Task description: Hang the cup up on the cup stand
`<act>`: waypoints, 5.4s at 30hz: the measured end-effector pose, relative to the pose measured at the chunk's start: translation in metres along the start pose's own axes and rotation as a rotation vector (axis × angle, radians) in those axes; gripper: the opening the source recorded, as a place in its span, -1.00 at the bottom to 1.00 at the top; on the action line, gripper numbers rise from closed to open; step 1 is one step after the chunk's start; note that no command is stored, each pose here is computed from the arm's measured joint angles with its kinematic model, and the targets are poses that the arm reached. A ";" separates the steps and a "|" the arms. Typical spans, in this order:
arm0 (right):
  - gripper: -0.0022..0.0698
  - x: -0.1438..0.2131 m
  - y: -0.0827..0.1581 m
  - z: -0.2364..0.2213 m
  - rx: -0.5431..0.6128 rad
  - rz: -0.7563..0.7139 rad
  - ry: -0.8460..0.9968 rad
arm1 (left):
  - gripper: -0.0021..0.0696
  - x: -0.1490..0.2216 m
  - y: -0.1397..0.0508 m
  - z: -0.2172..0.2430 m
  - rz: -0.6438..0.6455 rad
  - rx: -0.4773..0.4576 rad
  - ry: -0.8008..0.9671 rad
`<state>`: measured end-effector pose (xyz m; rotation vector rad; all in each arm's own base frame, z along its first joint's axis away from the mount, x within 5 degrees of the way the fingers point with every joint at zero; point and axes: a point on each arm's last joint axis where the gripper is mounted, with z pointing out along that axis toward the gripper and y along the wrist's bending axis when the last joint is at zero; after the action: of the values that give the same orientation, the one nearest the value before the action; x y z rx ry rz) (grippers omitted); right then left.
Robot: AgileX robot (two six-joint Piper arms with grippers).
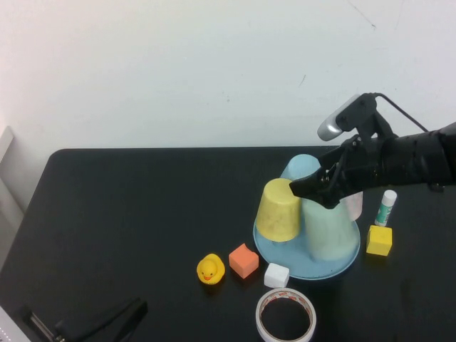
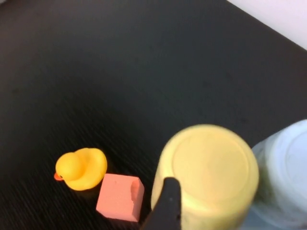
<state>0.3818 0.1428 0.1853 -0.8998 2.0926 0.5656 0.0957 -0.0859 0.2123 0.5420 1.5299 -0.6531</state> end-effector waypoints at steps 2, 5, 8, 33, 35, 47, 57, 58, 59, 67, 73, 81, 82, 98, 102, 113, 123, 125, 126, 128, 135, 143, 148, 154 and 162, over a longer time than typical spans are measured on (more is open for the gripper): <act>0.97 0.001 0.000 0.000 0.001 0.007 0.007 | -0.95 0.000 0.000 0.000 0.000 0.000 0.000; 0.98 0.003 -0.001 -0.001 -0.016 0.016 0.028 | -0.95 0.000 0.000 0.000 -0.013 0.001 -0.004; 0.98 0.004 -0.001 -0.011 -0.075 0.040 0.037 | -0.95 -0.005 -0.001 -0.002 -0.047 0.010 -0.047; -0.94 -0.018 0.136 -0.288 0.123 -0.258 -0.453 | -0.95 -0.036 0.006 -0.033 0.248 -0.117 0.273; -0.94 -0.006 0.157 -0.302 0.217 -0.299 -0.505 | -0.95 -0.035 0.006 -0.033 0.257 -0.118 0.281; -0.94 0.076 0.234 -0.339 0.542 -0.290 -0.591 | -0.95 -0.035 0.006 -0.033 0.258 -0.118 0.283; -0.94 0.089 0.248 -0.327 0.368 -0.281 -0.478 | -0.95 -0.035 0.006 -0.033 0.258 -0.118 0.283; -0.94 0.091 0.250 -0.326 0.343 -0.284 -0.456 | -0.95 -0.035 0.006 -0.033 0.258 -0.118 0.283; -0.94 0.094 0.253 -0.324 0.311 -0.281 -0.433 | -0.95 -0.035 0.006 -0.033 0.258 -0.118 0.283; -0.94 0.106 0.248 -0.319 0.327 -0.254 -0.289 | -0.95 -0.035 0.006 -0.033 0.258 -0.118 0.283; -0.94 0.103 0.218 -0.329 0.674 -0.315 -0.314 | -0.95 -0.035 0.006 -0.033 0.258 -0.118 0.283; -0.94 0.138 0.174 -0.306 0.963 -0.110 -0.441 | -0.95 -0.035 0.006 -0.033 0.258 -0.118 0.283; -0.94 0.145 0.170 -0.303 0.994 -0.081 -0.459 | -0.95 -0.035 0.006 -0.033 0.258 -0.118 0.283; -0.94 0.217 0.151 -0.245 0.881 0.258 -0.358 | -0.95 -0.035 0.006 -0.033 0.258 -0.119 0.284; -0.94 0.220 0.151 -0.244 0.878 0.263 -0.328 | -0.95 -0.035 0.006 -0.033 0.258 -0.119 0.284; -0.94 0.220 0.151 -0.244 0.876 0.208 -0.296 | -0.95 -0.035 0.006 -0.033 0.258 -0.119 0.284; -0.94 0.219 0.152 -0.244 0.875 0.205 -0.295 | -0.95 -0.035 0.006 -0.033 0.258 -0.119 0.284; -0.94 0.219 0.152 -0.244 0.875 0.204 -0.294 | -0.95 -0.035 0.006 -0.033 0.258 -0.119 0.284; -0.94 0.219 0.152 -0.244 0.875 0.204 -0.294 | -0.95 -0.035 0.006 -0.033 0.258 -0.119 0.284; -0.94 0.219 0.152 -0.244 0.875 0.203 -0.294 | -0.95 -0.035 0.006 -0.033 0.258 -0.119 0.284; -0.94 0.219 0.152 -0.244 0.875 0.203 -0.294 | -0.95 -0.035 0.006 -0.033 0.258 -0.119 0.284; -0.94 0.219 0.152 -0.243 0.875 0.203 -0.294 | -0.95 -0.038 0.019 -0.047 0.257 -0.288 0.228; -0.94 0.219 0.152 -0.243 0.875 0.203 -0.294 | -0.95 -0.030 0.030 -0.069 0.185 -0.534 0.138; -0.94 0.219 0.152 -0.243 0.875 0.203 -0.294 | -0.95 -0.006 0.036 -0.086 0.085 -0.756 0.022; -0.94 0.219 0.152 -0.243 0.875 0.203 -0.294 | -0.95 0.018 0.038 -0.089 0.020 -0.798 0.027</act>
<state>0.0522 -0.0039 0.1717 -0.0931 1.8764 -0.1413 0.0563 0.0018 0.1925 -0.0442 1.6538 0.0137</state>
